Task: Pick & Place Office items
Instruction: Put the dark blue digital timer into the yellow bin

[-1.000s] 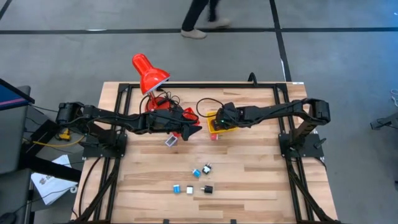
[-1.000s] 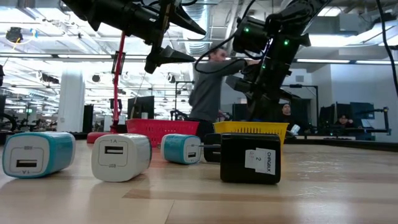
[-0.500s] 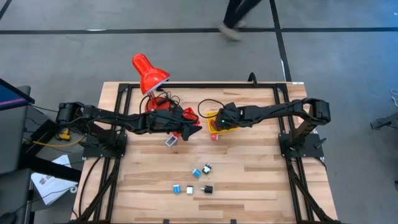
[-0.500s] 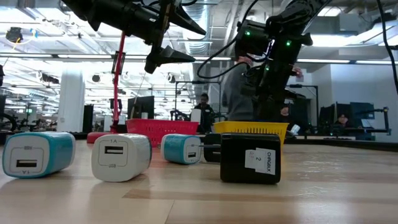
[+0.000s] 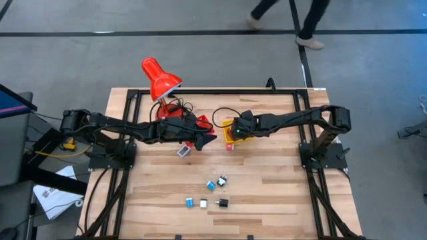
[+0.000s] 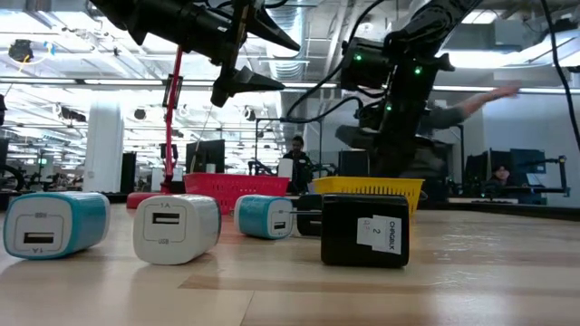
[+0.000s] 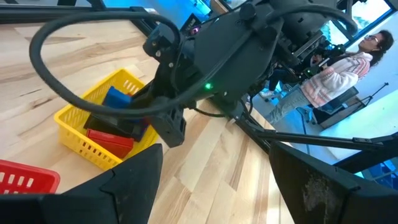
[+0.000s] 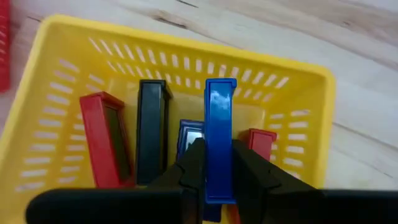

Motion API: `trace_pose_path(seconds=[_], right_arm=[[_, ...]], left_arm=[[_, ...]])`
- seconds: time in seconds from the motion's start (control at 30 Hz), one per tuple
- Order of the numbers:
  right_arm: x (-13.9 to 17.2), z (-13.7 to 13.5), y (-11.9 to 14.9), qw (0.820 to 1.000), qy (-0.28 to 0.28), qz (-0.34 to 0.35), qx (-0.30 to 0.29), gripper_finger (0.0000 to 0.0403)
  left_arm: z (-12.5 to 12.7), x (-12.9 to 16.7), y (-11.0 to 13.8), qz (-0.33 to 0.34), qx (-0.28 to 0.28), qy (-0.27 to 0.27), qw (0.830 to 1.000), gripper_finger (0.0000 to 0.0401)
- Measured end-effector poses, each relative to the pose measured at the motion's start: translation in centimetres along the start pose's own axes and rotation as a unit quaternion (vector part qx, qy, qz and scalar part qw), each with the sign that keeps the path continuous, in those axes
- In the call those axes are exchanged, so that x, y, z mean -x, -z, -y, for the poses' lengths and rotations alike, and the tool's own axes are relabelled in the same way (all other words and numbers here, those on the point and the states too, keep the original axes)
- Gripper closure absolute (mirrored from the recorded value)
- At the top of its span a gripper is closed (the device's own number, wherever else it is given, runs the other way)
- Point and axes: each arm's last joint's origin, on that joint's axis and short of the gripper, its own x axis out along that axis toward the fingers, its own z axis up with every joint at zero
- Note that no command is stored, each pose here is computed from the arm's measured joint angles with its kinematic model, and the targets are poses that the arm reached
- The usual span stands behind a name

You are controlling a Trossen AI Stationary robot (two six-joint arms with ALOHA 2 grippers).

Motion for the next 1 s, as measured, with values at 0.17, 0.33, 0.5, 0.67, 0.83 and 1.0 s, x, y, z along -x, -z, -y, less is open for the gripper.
trace_pose_path(seconds=[0.17,0.33,0.5,0.67,0.83,1.0], right_arm=[[-0.54,-0.57,0.49,1.0,0.011,0.009,0.015,0.0353],[-0.15,-0.76,0.76,0.999,0.016,0.024,0.026,0.0353],[-0.25,-0.59,0.42,1.0,0.008,0.015,0.017,0.0348],[-0.4,-0.55,0.2,1.0,-0.014,-0.01,0.009,0.0333],[-0.72,-0.39,0.59,0.999,-0.014,-0.034,0.014,0.0308],[-0.55,-0.49,0.48,0.999,-0.023,-0.036,0.012,0.0253]], left_arm=[[-0.01,0.0,0.01,0.0,0.0,0.0,1.0,0.011],[-0.02,0.0,0.02,-0.001,0.0,-0.001,1.0,0.011],[-0.15,-0.03,-0.1,0.001,0.001,-0.003,1.0,0.011],[-0.17,-0.03,-0.11,0.001,0.001,-0.003,1.0,0.011],[-0.18,-0.03,-0.12,0.002,0.001,-0.003,1.0,0.011],[-0.18,-0.03,-0.12,0.002,0.001,-0.003,1.0,0.011]])
